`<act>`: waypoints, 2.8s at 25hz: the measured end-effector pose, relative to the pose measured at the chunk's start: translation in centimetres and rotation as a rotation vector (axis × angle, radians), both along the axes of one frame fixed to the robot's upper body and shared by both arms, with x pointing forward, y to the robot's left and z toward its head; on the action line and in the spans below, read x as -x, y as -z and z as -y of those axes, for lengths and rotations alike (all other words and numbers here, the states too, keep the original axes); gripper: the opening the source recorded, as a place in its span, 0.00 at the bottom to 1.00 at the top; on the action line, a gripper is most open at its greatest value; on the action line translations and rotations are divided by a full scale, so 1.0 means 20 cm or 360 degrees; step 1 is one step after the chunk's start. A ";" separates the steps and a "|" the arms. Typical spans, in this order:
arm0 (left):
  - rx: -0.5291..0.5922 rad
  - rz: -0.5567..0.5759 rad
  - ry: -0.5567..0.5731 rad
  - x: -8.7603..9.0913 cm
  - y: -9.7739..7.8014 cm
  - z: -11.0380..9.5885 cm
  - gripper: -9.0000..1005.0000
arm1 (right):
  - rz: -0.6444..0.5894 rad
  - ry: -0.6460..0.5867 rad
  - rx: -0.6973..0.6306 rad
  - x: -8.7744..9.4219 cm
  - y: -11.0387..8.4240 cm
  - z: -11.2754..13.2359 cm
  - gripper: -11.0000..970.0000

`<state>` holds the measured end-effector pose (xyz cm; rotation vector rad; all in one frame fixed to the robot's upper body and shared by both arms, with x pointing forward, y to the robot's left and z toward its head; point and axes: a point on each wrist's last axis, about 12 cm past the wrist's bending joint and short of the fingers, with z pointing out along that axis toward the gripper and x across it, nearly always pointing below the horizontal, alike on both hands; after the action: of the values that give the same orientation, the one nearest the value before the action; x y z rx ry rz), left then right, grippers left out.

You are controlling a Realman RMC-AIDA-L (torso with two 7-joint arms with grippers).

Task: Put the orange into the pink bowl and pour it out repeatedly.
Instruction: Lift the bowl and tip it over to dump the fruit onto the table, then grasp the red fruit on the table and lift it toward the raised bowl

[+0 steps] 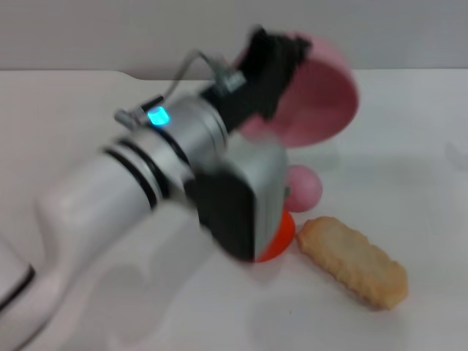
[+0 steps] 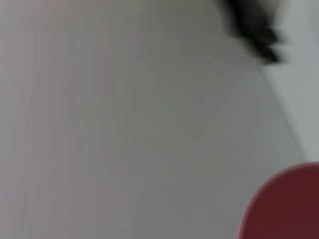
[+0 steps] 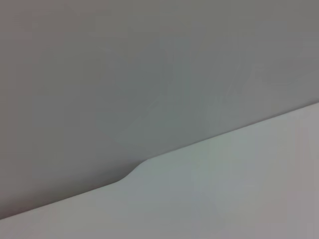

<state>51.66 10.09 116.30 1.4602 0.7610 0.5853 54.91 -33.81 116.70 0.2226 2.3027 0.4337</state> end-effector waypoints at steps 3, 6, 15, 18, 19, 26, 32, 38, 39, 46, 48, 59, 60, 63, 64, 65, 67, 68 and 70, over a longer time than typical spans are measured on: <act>0.0480 -0.0306 -0.0150 -0.09 -0.10 -0.07 0.05 | 0.0025 -0.0079 -0.0013 -0.01 -0.01 -0.05 0.47; 0.0859 -0.0642 -0.0386 -0.19 -0.17 -0.16 0.05 | 0.0051 -0.0169 -0.0030 -0.02 -0.01 -0.10 0.47; 0.1083 -0.1295 -0.1401 -0.38 -0.22 -0.41 0.05 | 0.0068 -0.0416 -0.0029 -0.10 -0.04 -0.33 0.47; 0.1117 -0.1449 -0.1608 -0.40 -0.22 -0.49 0.05 | 0.0084 -0.0524 -0.0013 -0.12 -0.04 -0.45 0.47; 0.1126 -0.1471 -0.1627 -0.40 -0.22 -0.50 0.05 | 0.0081 -0.0550 -0.0012 -0.13 -0.03 -0.48 0.47; 0.1166 -0.1502 -0.1667 -0.40 -0.23 -0.54 0.05 | -0.0034 -0.0862 0.0032 -0.20 0.08 -0.81 0.47; 0.1141 -0.1508 -0.1699 -0.44 -0.26 -0.55 0.05 | -0.0097 -0.1031 0.0084 -0.23 0.15 -1.02 0.57; 0.1085 -0.1515 -0.1725 -0.49 -0.27 -0.53 0.05 | -0.0129 -0.1098 0.0056 -0.20 0.20 -1.11 0.66; 0.1085 -0.1515 -0.1725 -0.49 -0.27 -0.53 0.05 | -0.0129 -0.1098 0.0056 -0.20 0.20 -1.11 0.67; 0.1080 -0.1513 -0.1723 -0.50 -0.27 -0.52 0.05 | -0.0224 -0.1092 0.0000 -0.17 0.30 -1.13 0.69; 0.1069 -0.1513 -0.1717 -0.50 -0.27 -0.51 0.05 | -0.0234 -0.1094 0.0004 -0.17 0.31 -1.14 0.69; 0.1068 -0.1517 -0.1712 -0.50 -0.26 -0.51 0.05 | -0.0300 -0.1088 0.0012 -0.16 0.36 -1.14 0.68; 0.1068 -0.1518 -0.1713 -0.50 -0.26 -0.51 0.05 | -0.0309 -0.1085 0.0014 -0.16 0.37 -1.14 0.68; 0.1066 -0.1523 -0.1717 -0.50 -0.26 -0.51 0.05 | -0.0329 -0.1073 0.0021 -0.16 0.39 -1.12 0.67; 0.1065 -0.1525 -0.1719 -0.50 -0.25 -0.51 0.05 | -0.0334 -0.1069 0.0024 -0.16 0.39 -1.12 0.67; 0.1065 -0.1525 -0.1719 -0.50 -0.25 -0.51 0.05 | -0.0336 -0.1067 0.0026 -0.16 0.39 -1.12 0.67; 0.1062 -0.1528 -0.1723 -0.50 -0.25 -0.51 0.05 | -0.0338 -0.1064 0.0028 -0.16 0.40 -1.12 0.67; 0.1057 -0.1531 -0.1726 -0.50 -0.25 -0.51 0.05 | -0.0336 -0.1063 0.0030 -0.16 0.39 -1.12 0.67; 0.1041 -0.1535 -0.1722 -0.50 -0.24 -0.51 0.05 | -0.0334 -0.1059 0.0032 -0.17 0.39 -1.11 0.67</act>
<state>61.64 20.26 121.16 0.5368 2.3070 0.2983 58.26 -11.58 108.85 -0.5516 2.5498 0.7417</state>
